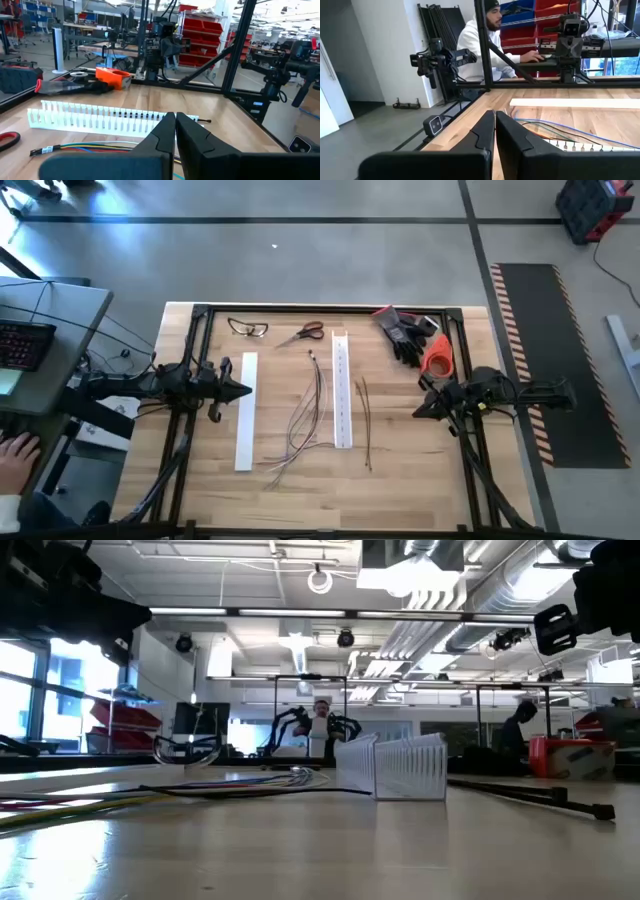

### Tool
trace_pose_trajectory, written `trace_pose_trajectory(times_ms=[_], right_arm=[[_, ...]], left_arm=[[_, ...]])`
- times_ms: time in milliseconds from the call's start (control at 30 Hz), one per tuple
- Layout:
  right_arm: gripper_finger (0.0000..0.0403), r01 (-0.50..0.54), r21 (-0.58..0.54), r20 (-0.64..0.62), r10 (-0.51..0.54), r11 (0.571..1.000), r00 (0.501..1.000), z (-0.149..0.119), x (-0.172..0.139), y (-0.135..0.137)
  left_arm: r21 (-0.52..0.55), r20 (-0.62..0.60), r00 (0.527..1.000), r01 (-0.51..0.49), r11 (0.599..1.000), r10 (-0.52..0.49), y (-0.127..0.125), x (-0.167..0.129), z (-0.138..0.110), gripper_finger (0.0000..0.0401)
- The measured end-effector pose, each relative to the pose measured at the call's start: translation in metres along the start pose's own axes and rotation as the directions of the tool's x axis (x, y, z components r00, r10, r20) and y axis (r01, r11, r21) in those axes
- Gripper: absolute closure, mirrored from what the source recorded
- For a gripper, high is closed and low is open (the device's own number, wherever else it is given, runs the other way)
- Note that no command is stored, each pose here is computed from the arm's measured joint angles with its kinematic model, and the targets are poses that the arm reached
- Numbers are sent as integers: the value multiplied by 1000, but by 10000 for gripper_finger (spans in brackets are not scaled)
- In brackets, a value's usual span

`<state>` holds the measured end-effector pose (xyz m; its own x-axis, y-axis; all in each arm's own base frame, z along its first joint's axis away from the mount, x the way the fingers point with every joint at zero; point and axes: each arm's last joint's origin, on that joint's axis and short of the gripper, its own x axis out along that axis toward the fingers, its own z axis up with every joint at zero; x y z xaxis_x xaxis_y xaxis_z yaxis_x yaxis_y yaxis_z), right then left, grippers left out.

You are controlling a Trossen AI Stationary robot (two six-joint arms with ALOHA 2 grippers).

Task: Ziptie cables

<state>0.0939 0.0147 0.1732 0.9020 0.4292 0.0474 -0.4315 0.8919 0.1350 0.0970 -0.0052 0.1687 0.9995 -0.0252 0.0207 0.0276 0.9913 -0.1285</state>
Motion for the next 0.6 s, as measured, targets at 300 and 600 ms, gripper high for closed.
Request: trace_pose_trajectory(times_ms=[300,600], right_arm=[[403,6,0,1,-6,1000,1000,0,0,0],[403,6,0,1,-6,1000,1000,0,0,0]], left_arm=[[0,0,1000,0,1000,0,0,0,0,401],[0,0,1000,0,1000,0,0,0,0,401]])
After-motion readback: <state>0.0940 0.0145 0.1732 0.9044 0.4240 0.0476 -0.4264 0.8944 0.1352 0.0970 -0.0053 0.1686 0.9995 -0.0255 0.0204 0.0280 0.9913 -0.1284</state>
